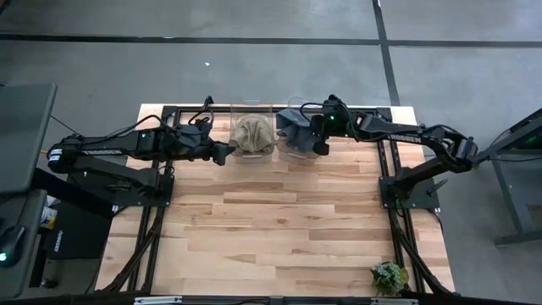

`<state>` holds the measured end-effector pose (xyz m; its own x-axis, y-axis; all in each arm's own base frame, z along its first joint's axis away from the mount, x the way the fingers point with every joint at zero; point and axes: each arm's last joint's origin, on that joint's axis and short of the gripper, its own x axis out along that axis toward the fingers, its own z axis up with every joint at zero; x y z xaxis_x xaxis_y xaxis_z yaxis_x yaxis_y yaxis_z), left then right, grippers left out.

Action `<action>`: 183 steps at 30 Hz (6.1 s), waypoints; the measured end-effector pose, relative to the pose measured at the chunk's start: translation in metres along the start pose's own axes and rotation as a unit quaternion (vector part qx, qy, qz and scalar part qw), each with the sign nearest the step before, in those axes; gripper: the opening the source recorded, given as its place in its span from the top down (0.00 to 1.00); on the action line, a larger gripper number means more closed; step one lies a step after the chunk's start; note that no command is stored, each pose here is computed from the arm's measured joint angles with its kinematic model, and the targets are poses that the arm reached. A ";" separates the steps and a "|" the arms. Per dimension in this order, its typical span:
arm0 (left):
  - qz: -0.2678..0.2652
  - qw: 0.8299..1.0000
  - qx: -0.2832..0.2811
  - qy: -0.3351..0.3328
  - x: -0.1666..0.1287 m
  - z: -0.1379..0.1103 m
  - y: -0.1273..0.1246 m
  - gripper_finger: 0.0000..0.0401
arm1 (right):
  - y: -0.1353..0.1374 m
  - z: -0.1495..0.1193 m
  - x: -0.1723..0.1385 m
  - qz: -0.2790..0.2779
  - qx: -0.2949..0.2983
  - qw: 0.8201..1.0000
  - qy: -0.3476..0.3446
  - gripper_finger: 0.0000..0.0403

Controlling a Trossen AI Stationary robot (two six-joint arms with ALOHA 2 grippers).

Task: Pick & Place hat
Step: Put the blue cap into the right transparent bin

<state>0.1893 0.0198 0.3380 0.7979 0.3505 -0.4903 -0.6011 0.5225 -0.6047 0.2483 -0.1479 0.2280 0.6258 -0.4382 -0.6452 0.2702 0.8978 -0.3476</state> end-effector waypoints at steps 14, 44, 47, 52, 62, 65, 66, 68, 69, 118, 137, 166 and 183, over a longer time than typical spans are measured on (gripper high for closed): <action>-0.001 1.000 0.001 0.001 0.000 0.000 0.000 0.56 | 0.007 0.007 -0.029 0.016 0.058 0.998 -0.019 0.70; -0.002 1.000 0.013 0.001 0.000 0.000 0.000 0.56 | 0.000 0.122 -0.054 -0.028 0.193 0.969 -0.151 0.97; -0.002 1.000 0.012 0.001 0.000 0.000 0.000 0.56 | -0.006 0.139 -0.027 -0.021 0.189 0.977 -0.093 0.99; -0.002 1.000 0.013 0.002 0.000 0.000 0.000 0.56 | -0.020 0.159 0.016 -0.010 0.238 0.971 -0.004 1.00; -0.014 1.000 0.013 0.020 0.000 -0.001 -0.001 0.56 | -0.028 0.173 0.076 0.027 0.282 0.952 0.116 1.00; -0.012 1.000 0.014 0.024 0.000 -0.002 0.000 0.56 | -0.025 0.166 0.088 0.026 0.284 0.944 0.167 1.00; -0.011 0.999 0.015 0.026 0.000 -0.002 0.000 0.56 | -0.024 0.163 0.092 0.026 0.284 0.941 0.183 1.00; -0.006 0.999 0.017 0.030 0.000 -0.003 0.001 0.56 | -0.023 0.158 0.097 0.023 0.284 0.936 0.208 1.00; -0.002 0.999 0.018 0.033 0.000 -0.003 0.002 0.56 | -0.022 0.157 0.098 0.023 0.284 0.934 0.214 1.00; 0.003 0.998 0.022 0.056 0.000 -0.006 0.004 0.56 | -0.038 0.145 0.099 0.026 0.302 0.918 0.255 1.00; 0.005 0.998 0.021 0.054 0.000 -0.006 0.004 0.56 | -0.009 0.115 0.108 0.073 0.239 0.898 0.362 1.00; 0.006 0.998 0.021 0.053 0.000 -0.006 0.005 0.56 | -0.021 0.150 0.065 0.043 0.184 0.920 0.342 1.00; 0.005 0.998 0.022 0.055 0.000 -0.006 0.005 0.56 | -0.049 0.100 0.000 0.024 0.217 0.887 0.408 1.00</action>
<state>0.1860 0.0174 0.3315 0.7804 0.2705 -0.5637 -0.6052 0.5536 -0.5721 0.3078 -0.1879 0.3131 -0.0449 -0.1256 -0.9911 0.6247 0.7707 -0.1260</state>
